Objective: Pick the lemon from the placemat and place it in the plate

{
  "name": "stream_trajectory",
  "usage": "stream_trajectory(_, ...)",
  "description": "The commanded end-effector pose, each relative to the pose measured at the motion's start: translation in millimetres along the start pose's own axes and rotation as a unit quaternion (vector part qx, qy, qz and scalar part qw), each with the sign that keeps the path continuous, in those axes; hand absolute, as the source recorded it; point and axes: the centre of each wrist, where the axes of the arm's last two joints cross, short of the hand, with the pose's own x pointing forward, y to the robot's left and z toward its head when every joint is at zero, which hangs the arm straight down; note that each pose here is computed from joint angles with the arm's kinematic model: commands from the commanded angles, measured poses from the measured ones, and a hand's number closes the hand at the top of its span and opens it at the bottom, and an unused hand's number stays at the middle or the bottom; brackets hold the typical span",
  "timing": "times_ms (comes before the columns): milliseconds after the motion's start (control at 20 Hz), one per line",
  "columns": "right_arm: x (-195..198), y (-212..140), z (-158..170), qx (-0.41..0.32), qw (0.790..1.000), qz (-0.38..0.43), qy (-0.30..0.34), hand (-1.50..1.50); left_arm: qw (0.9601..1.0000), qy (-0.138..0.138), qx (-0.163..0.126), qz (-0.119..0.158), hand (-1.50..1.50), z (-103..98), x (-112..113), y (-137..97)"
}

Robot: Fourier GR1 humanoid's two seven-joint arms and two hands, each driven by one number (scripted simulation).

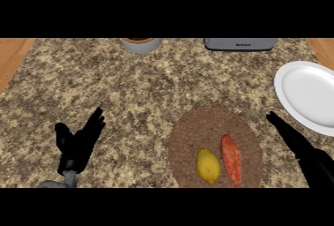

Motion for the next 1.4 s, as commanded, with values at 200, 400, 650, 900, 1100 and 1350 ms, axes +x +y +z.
stream_trajectory(200, 31, 54, -22, 0.018, 0.998, 0.046, 0.036, -1.50, 1.0000, 0.000, -0.006, 0.001, 0.00, 11, -4, 12)
stream_trajectory(400, 40, 69, -28, 0.051, 0.996, 0.042, 0.059, -1.50, 0.9999, 0.014, -0.005, -0.001, 0.00, 19, -2, -1)
stream_trajectory(650, 51, 83, -18, 0.081, 0.994, 0.032, 0.068, -1.50, 0.9998, 0.013, 0.014, 0.008, 0.00, -8, 13, 7)
stream_trajectory(900, 42, 113, -23, 0.068, 0.995, 0.042, 0.062, -1.50, 0.9998, 0.016, -0.008, 0.010, 0.00, 17, 15, -9)
stream_trajectory(1100, 37, 98, -27, 0.063, 0.992, 0.077, 0.079, -1.50, 1.0000, 0.005, 0.004, -0.006, 0.00, 4, -3, -7)
stream_trajectory(1350, 36, 125, -11, 0.068, 0.987, 0.102, 0.101, -1.50, 1.0000, 0.009, 0.000, -0.001, 0.00, -4, -2, -8)
